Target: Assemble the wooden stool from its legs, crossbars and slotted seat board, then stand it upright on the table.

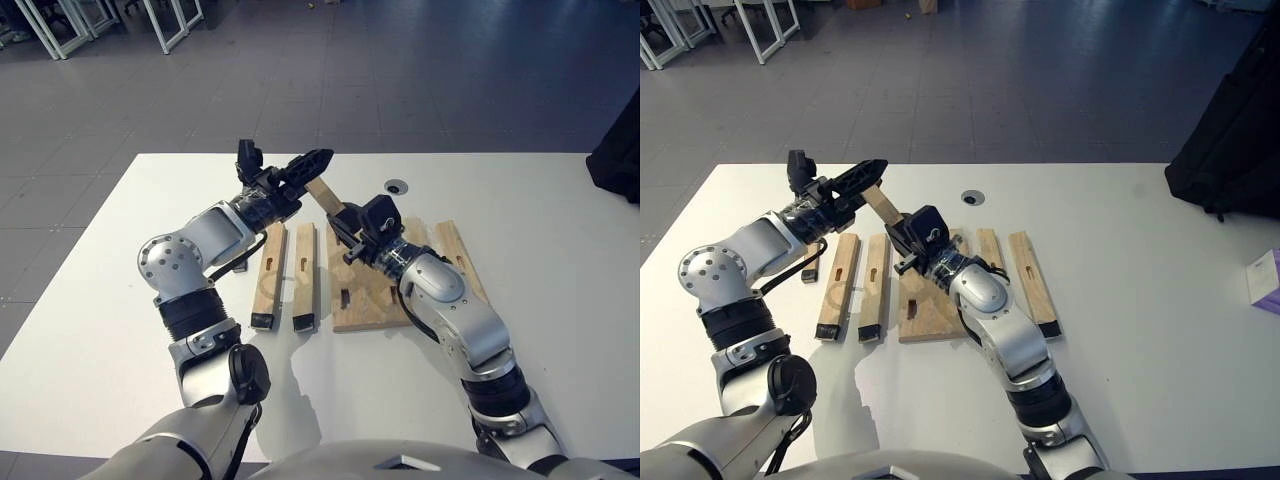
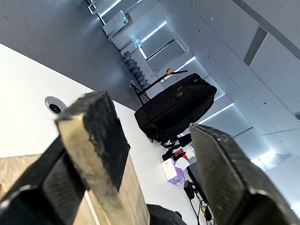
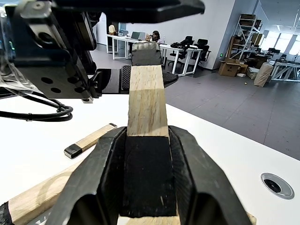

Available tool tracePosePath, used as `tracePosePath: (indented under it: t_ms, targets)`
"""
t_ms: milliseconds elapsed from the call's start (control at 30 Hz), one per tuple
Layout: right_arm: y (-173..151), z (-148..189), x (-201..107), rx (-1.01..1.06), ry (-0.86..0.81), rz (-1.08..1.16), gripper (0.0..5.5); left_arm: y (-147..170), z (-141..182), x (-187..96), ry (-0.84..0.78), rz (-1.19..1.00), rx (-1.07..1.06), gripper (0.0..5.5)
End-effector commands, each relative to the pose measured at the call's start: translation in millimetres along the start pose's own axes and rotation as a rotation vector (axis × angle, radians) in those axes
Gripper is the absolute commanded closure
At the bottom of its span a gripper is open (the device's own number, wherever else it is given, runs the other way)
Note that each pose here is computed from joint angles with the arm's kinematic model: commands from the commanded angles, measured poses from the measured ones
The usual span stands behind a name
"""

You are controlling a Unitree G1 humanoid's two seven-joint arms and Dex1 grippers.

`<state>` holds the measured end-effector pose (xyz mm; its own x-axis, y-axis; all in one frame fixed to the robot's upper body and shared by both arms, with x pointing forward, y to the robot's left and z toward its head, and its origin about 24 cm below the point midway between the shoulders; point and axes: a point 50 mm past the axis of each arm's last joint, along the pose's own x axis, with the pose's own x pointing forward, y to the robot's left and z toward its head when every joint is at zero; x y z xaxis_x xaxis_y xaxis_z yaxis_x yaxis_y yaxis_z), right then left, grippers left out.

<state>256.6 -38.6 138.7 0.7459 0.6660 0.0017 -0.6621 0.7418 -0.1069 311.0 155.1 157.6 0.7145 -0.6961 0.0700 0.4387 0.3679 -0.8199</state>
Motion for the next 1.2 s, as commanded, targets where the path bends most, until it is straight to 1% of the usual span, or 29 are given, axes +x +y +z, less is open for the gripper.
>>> tracePosePath:
  t_ms: [33, 267, 433, 467, 500, 800, 900, 1000, 1100, 1200]
  targets:
    - [-5, 3, -1, -0.01, -0.002, -0.023, 4.22, -3, 0, 0, 0.022, 0.018, 0.038, 2.82]
    - [-2, 1, -2, -0.006, 0.008, -0.026, 4.22, -2, 4, 3, -0.008, 0.01, -0.005, 3.77]
    - [-3, -3, -3, -0.009, 0.025, -0.034, 4.22, -3, 4, 2, -0.033, -0.043, -0.135, 4.73]
    - [-4, -4, -3, -0.012, 0.026, -0.035, 4.22, -4, 3, 0, -0.019, -0.056, -0.143, 4.77]
    - [-4, -4, -3, -0.016, 0.026, -0.032, 4.22, -5, 2, -2, 0.001, -0.056, -0.139, 5.01]
    - [-14, -7, -9, -0.031, 0.05, -0.053, 4.22, 2, -4, -29, 0.12, 0.033, -0.031, 5.06]
    - [-11, -7, -11, -0.043, 0.049, -0.006, 3.49, 2, -7, -27, 0.125, 0.054, 0.004, 5.06]
    - [-9, -5, -12, -0.034, 0.043, 0.005, 2.97, 11, -2, -25, 0.041, 0.166, 0.032, 5.06]
    - [-8, -5, -19, -0.022, 0.054, -0.012, 2.4, 12, 11, -32, -0.021, 0.252, 0.081, 5.06]
    - [0, -13, -34, 0.025, 0.089, -0.05, 1.78, 4, 31, -50, -0.097, 0.366, 0.222, 5.06]
